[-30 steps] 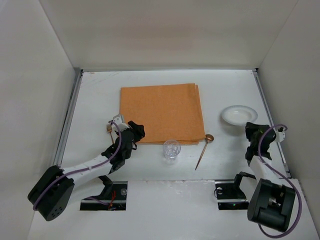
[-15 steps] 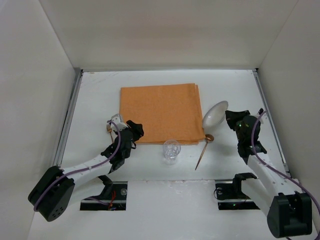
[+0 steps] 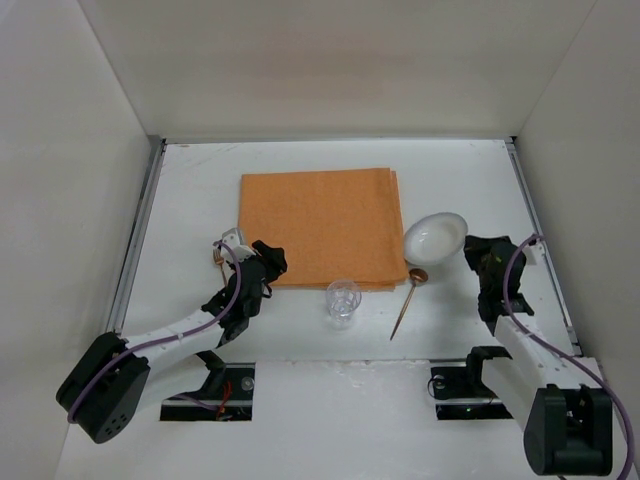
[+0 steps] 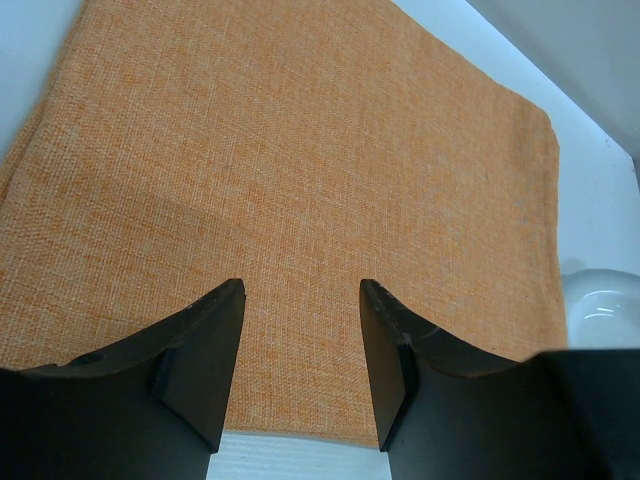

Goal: Set the dinner table for one person

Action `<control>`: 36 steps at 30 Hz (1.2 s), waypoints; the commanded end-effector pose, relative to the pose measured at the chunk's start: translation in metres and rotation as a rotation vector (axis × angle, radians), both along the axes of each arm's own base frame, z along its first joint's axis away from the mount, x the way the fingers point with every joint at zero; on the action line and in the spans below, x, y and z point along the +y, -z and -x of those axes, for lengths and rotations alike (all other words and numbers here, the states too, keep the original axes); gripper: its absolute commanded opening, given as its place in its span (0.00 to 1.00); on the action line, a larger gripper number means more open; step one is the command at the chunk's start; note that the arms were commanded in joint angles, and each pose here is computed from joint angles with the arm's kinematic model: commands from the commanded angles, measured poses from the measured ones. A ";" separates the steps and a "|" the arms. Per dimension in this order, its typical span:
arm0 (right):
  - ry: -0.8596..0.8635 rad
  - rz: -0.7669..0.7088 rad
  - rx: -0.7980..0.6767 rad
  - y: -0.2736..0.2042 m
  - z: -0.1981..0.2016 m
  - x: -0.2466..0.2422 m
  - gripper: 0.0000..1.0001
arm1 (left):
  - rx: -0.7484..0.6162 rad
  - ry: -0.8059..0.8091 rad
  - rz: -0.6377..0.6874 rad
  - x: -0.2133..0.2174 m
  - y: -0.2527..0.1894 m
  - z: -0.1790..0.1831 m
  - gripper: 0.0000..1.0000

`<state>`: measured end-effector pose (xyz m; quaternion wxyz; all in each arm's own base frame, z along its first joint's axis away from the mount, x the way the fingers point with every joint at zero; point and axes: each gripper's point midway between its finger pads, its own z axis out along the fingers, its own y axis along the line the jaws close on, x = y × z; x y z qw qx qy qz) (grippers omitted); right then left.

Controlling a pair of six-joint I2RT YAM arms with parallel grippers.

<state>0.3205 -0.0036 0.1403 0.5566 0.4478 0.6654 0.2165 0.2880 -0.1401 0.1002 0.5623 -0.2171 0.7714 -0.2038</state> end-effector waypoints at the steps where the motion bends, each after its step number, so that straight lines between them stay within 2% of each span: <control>1: -0.019 -0.028 0.035 0.021 0.006 0.003 0.12 | -0.035 -0.020 0.010 0.002 -0.007 -0.003 0.47; 6: -0.011 -0.024 0.116 0.056 0.016 0.001 0.17 | -0.031 -0.020 0.011 0.002 -0.006 -0.004 0.47; 11: -0.023 -0.019 0.181 0.079 0.011 0.003 0.35 | -0.033 -0.010 0.014 -0.001 -0.006 -0.004 0.47; 14: -0.066 -0.036 0.204 0.083 0.003 0.011 0.50 | -0.039 -0.014 0.015 0.000 -0.007 -0.003 0.47; 15: -0.069 -0.040 0.211 0.084 0.001 0.012 0.46 | -0.040 -0.016 0.016 0.001 -0.007 -0.003 0.47; 18: -0.082 -0.060 0.211 0.084 -0.001 0.014 0.48 | -0.036 -0.016 0.014 0.001 -0.006 -0.003 0.47; 19: -0.086 -0.066 0.212 0.084 -0.001 0.015 0.45 | -0.036 -0.015 0.014 0.001 -0.006 -0.003 0.47; 22: -0.052 -0.058 0.205 0.084 0.002 0.008 0.21 | -0.035 -0.012 0.011 0.000 -0.005 -0.003 0.47; 24: -0.015 -0.047 0.167 0.074 0.003 -0.001 0.13 | -0.034 -0.012 0.010 0.000 -0.005 -0.003 0.47; 36: 0.015 0.060 -0.155 -0.069 0.008 -0.018 0.07 | -0.033 -0.014 0.009 0.000 -0.005 -0.004 0.47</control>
